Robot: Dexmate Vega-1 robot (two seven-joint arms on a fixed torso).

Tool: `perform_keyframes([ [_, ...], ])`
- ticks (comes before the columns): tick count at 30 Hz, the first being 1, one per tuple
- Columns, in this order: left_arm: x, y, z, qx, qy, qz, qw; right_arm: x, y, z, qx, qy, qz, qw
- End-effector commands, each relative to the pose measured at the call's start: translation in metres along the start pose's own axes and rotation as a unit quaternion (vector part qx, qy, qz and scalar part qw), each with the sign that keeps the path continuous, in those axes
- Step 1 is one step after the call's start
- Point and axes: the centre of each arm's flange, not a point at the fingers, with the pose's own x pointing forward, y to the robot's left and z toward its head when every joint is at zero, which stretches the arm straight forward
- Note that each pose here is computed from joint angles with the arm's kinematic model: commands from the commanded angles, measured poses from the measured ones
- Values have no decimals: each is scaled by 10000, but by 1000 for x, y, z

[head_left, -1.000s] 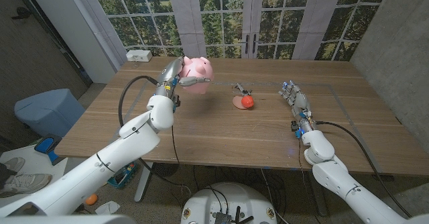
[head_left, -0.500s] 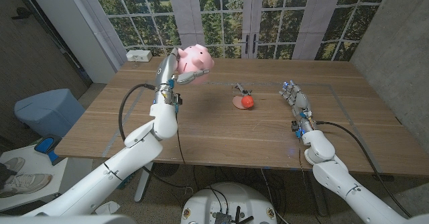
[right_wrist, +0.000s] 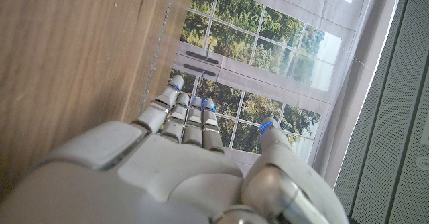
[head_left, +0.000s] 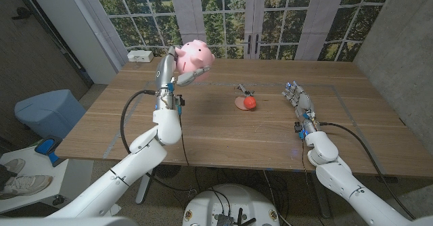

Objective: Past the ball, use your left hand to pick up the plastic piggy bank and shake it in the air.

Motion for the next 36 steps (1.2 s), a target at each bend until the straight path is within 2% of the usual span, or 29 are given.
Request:
perform_keyframes([
  [1, 0, -2, -2, 112, 126, -218, 9996, 0, 0, 1, -3, -6, -21, 10000],
  [8, 9, -5, -3, 520, 446, -903, 9936, 1, 2, 1, -23, -10, 6, 10000],
  [14, 18, -8, -2, 854, 739, -1552, 9814, 2, 2, 1, -10, -9, -8, 10000],
  [17, 22, -10, -1, 1022, 875, -1850, 9735, 2, 3, 1, -11, 0, -4, 10000],
  [23, 30, -16, -3, 1369, 1192, -2489, 9514, 3, 3, 1, -19, -2, -4, 10000],
  [29, 35, -20, -5, 1554, 1354, -2796, 9377, 5, 4, 0, -26, 4, 9, 10000],
  [36, 39, -21, -6, 1614, 1392, -2876, 9337, 8, 5, 0, -12, 10, -9, 10000],
])
